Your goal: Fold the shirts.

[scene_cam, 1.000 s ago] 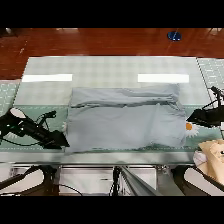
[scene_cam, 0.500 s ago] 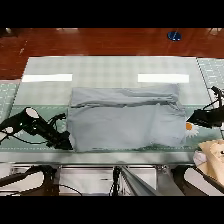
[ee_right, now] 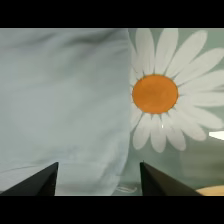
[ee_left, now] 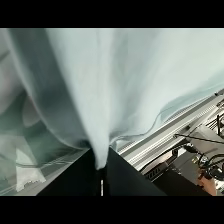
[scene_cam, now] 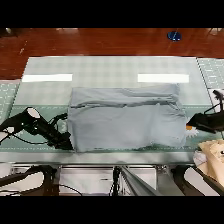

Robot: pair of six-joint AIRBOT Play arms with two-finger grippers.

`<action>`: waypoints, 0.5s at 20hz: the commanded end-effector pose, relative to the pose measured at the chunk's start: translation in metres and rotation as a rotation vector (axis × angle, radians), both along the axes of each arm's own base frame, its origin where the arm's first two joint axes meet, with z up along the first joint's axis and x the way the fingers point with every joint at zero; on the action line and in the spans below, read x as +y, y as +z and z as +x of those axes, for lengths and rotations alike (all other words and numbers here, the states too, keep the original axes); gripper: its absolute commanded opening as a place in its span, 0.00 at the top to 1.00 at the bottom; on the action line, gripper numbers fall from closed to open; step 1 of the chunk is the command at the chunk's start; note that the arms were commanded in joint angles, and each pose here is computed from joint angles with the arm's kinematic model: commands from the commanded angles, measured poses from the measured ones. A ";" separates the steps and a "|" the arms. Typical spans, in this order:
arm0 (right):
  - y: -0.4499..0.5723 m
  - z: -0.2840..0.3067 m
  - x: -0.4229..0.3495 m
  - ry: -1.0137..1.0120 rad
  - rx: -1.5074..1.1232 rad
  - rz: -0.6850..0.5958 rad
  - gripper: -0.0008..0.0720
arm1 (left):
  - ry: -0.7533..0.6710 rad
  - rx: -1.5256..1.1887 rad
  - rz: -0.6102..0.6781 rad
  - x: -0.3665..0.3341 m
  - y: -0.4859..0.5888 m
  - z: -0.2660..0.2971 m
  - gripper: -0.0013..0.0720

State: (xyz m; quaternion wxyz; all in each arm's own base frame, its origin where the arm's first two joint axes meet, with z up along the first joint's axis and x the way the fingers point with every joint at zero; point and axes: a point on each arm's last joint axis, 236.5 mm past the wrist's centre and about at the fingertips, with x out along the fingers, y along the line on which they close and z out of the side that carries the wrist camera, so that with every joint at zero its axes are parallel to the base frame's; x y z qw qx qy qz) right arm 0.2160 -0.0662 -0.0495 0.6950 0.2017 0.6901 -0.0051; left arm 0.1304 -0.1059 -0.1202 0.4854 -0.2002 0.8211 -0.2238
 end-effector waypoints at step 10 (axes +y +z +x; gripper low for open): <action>-0.037 -0.040 0.019 -0.160 0.051 0.172 0.29 | -0.030 -0.052 -0.007 0.002 -0.005 0.005 0.95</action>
